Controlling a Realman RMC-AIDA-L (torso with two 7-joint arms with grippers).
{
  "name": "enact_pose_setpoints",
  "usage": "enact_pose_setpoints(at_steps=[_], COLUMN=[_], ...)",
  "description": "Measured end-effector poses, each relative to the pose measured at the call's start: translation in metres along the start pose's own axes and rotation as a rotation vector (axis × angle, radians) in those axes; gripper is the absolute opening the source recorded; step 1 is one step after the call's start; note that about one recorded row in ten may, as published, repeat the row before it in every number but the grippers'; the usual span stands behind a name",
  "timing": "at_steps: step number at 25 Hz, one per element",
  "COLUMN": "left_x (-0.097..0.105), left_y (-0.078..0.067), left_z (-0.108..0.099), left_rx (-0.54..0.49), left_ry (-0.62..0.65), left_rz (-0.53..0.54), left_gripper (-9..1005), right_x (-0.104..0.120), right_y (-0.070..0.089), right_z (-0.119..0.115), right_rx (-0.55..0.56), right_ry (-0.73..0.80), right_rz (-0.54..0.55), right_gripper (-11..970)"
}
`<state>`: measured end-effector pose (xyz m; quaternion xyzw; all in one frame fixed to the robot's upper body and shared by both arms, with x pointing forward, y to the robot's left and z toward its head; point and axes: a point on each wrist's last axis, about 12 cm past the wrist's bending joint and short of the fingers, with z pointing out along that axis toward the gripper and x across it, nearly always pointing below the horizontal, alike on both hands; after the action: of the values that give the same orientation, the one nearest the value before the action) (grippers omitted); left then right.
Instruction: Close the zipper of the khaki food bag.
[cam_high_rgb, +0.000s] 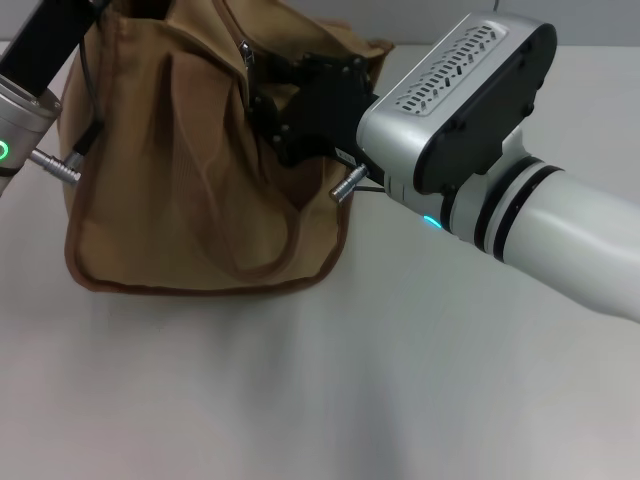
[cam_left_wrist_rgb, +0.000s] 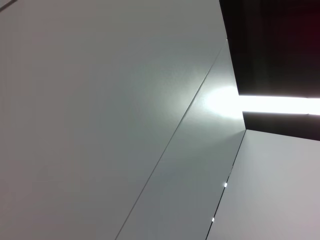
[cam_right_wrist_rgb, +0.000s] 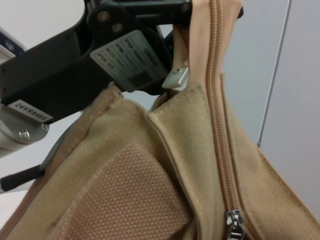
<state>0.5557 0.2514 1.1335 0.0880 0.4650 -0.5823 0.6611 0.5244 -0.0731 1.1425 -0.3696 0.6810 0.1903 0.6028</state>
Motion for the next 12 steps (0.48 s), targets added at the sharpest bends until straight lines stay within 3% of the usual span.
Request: enact_pose_setpoints(at_steps=[12], left_x=[0.0005], left_y=[-0.0001], left_z=[0.0014], left_rx=[0.004], left_ry=[0.002], left_rz=[-0.002], left_gripper=[96], right_x=[-0.0038], right_y=[0.0016], right_z=[0.0063], right_rx=[-0.015], right_ry=[-0.006], right_rz=[-0.014], right_gripper=[380])
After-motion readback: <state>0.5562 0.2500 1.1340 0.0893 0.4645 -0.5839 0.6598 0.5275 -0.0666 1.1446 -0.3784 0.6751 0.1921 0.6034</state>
